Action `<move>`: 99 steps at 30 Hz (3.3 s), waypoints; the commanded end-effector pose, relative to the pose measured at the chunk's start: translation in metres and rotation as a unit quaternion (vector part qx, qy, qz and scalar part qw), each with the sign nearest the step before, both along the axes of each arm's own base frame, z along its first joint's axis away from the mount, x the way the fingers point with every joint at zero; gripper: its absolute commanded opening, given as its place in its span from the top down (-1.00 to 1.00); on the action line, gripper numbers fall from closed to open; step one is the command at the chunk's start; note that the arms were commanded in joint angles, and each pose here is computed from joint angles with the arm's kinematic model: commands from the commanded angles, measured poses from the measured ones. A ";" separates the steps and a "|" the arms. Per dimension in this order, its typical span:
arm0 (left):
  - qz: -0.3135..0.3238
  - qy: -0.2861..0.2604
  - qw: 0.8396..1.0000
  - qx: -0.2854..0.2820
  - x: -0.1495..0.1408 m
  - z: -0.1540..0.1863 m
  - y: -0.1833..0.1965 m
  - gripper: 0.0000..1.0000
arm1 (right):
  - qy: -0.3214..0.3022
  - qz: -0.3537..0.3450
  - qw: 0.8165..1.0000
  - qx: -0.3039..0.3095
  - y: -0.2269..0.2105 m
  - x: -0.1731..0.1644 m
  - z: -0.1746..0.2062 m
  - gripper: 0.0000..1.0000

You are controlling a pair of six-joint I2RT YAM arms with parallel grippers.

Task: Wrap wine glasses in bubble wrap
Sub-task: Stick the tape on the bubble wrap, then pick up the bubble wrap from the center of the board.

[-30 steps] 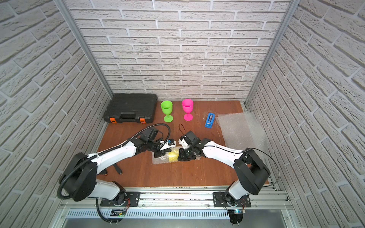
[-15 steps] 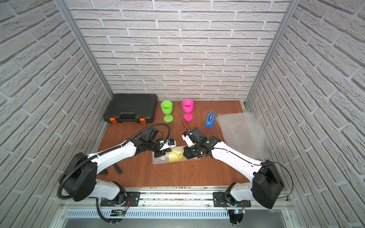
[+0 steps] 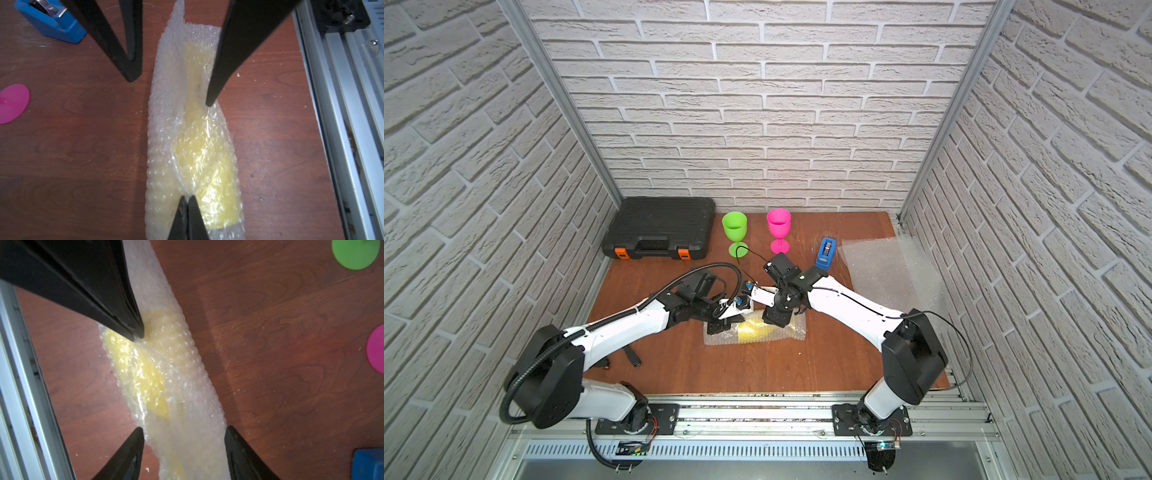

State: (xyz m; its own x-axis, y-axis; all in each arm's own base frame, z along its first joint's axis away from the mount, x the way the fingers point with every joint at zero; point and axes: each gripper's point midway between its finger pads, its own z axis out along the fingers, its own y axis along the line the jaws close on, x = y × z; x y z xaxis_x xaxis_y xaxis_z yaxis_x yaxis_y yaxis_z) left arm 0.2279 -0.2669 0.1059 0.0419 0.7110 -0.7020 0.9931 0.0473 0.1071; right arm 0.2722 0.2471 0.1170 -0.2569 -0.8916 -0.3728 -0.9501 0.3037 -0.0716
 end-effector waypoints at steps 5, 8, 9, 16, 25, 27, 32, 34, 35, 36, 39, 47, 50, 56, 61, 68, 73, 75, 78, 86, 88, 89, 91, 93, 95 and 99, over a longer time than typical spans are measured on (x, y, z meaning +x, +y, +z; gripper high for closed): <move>-0.001 -0.009 1.000 -0.015 0.001 0.008 -0.003 1.00 | 0.056 0.152 0.986 -0.025 0.007 -0.022 -0.009 -0.22; -0.001 -0.010 1.000 -0.013 0.001 0.009 -0.002 1.00 | 0.081 0.154 0.985 -0.015 0.005 -0.029 -0.006 -0.18; -0.001 -0.009 1.000 -0.011 0.001 0.009 -0.002 1.00 | 0.082 0.151 0.985 -0.010 0.004 -0.030 -0.003 -0.18; -0.001 -0.007 1.000 -0.016 0.002 0.008 -0.004 1.00 | 0.113 0.140 0.984 0.003 -0.001 -0.048 0.003 -0.21; -0.003 -0.001 1.000 -0.011 0.001 0.006 -0.004 1.00 | 0.158 0.147 0.976 0.011 -0.003 -0.064 0.002 -0.19; -0.003 -0.001 1.000 -0.010 0.001 0.006 -0.003 1.00 | 0.175 0.150 0.973 0.021 -0.002 -0.070 0.004 -0.19; -0.002 -0.003 1.000 -0.010 0.002 0.005 -0.003 1.00 | 0.181 0.144 0.973 0.017 -0.003 -0.071 -0.001 -0.17; -0.001 -0.001 1.000 -0.008 0.002 0.005 -0.003 1.00 | 0.184 0.143 0.972 0.015 -0.006 -0.073 -0.002 -0.16; -0.001 0.002 1.000 -0.006 0.002 0.004 -0.002 1.00 | 0.180 0.140 0.974 0.009 -0.008 -0.072 -0.002 -0.15; -0.002 0.001 1.000 -0.006 0.002 0.004 -0.002 1.00 | 0.175 0.136 0.975 0.007 -0.010 -0.071 -0.001 -0.15; -0.002 -0.001 1.000 -0.007 0.001 0.004 -0.002 1.00 | 0.158 0.134 0.978 0.018 -0.010 -0.069 0.003 -0.17; 0.001 -0.013 1.000 -0.016 0.002 0.008 -0.002 1.00 | 0.175 0.131 0.976 0.012 -0.009 -0.069 -0.008 -0.18; 0.001 -0.017 1.000 -0.020 0.003 0.012 -0.003 1.00 | 0.184 0.130 0.974 0.011 -0.006 -0.067 -0.012 -0.17; 0.000 -0.012 1.000 -0.023 0.004 0.013 -0.005 1.00 | 0.186 0.128 0.974 0.007 0.000 -0.061 -0.024 -0.15; -0.002 -0.009 1.000 -0.021 0.004 0.013 -0.005 1.00 | 0.192 0.126 0.973 -0.002 0.000 -0.060 -0.032 -0.02; 0.007 -0.021 1.000 -0.015 0.006 0.017 -0.002 1.00 | 0.177 0.121 0.977 -0.001 -0.003 -0.060 -0.029 0.68; 0.041 -0.054 0.998 -0.013 0.012 0.040 0.009 0.55 | 0.132 0.102 0.986 0.020 -0.004 -0.048 -0.022 0.95; 0.053 -0.064 0.997 -0.013 0.009 0.053 0.017 0.27 | 0.105 0.092 0.989 0.044 -0.002 -0.040 -0.015 0.95; 0.071 -0.099 0.992 -0.043 0.005 0.085 0.027 0.00 | 0.067 0.079 0.991 0.086 0.002 -0.029 -0.001 0.95; 0.131 -0.172 0.964 -0.156 -0.015 0.167 0.059 -0.82 | -0.045 0.079 0.980 0.178 0.009 -0.015 0.042 0.95; 0.143 -0.177 0.959 -0.172 -0.021 0.176 0.067 -0.97 | -0.065 0.087 0.973 0.203 0.010 -0.016 0.053 0.95; 0.149 -0.183 0.954 -0.183 -0.026 0.183 0.071 -0.96 | -0.075 0.095 0.969 0.215 0.011 -0.018 0.060 0.95; 0.161 -0.186 0.949 -0.198 -0.031 0.189 0.077 -0.96 | -0.087 0.111 0.963 0.231 0.013 -0.024 0.069 0.95; 0.179 -0.185 0.942 -0.215 -0.032 0.193 0.083 -0.96 | -0.094 0.122 0.958 0.240 0.014 -0.027 0.076 0.95; 0.207 -0.177 0.937 -0.220 -0.029 0.189 0.091 -0.96 | -0.096 0.135 0.955 0.245 0.014 -0.032 0.082 0.95; 0.238 -0.142 0.934 -0.227 -0.028 0.183 0.101 -0.97 | -0.090 0.148 0.953 0.249 0.013 -0.041 0.088 0.95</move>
State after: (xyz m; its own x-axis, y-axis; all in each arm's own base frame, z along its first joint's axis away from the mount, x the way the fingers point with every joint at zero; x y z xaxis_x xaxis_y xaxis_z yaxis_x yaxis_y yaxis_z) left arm 0.1987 -0.1698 0.2918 0.1013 0.3816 -0.9188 0.7822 0.5401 0.3105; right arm 0.2378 0.2548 0.1874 0.0306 -0.6617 -0.7492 -0.9850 0.1074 -0.1350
